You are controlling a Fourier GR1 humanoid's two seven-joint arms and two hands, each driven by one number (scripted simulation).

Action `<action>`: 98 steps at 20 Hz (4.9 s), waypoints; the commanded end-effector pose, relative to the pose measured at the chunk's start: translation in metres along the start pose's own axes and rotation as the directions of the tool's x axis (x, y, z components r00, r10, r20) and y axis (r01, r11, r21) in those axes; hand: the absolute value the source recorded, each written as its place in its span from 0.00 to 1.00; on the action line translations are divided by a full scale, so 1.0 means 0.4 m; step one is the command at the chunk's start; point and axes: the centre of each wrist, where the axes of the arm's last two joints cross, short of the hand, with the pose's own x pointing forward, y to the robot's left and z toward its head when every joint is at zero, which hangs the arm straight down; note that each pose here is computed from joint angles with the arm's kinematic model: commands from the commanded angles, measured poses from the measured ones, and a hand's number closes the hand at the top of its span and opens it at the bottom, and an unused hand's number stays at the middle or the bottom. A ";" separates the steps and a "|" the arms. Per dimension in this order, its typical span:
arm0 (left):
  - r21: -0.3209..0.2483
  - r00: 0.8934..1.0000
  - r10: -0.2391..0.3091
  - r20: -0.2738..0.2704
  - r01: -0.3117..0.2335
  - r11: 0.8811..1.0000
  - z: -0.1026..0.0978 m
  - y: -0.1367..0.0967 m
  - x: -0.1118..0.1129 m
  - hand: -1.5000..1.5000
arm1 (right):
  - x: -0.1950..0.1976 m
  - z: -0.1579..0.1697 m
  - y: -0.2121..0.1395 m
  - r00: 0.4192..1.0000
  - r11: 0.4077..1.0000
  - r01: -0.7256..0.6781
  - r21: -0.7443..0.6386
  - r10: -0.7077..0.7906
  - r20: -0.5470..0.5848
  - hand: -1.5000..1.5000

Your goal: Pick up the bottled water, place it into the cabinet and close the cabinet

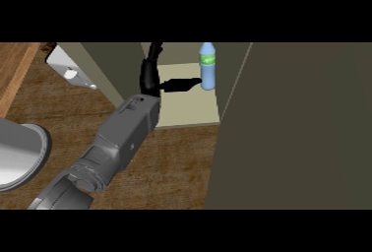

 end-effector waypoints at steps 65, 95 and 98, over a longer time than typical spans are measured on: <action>-0.191 0.891 0.454 0.017 -0.443 0.876 0.505 0.552 0.049 1.00 | 0.042 -0.181 0.331 0.997 0.910 -0.063 0.409 0.076 -0.014 1.00; -0.226 0.893 0.448 0.026 -0.432 0.873 0.544 0.708 0.014 1.00 | -0.250 -0.725 0.018 0.949 0.977 0.096 0.189 -0.033 -0.315 1.00; -0.258 0.895 0.446 0.009 -0.428 0.866 0.518 0.700 0.037 1.00 | -0.304 -0.693 0.004 0.952 0.977 0.082 0.196 -0.019 -0.305 1.00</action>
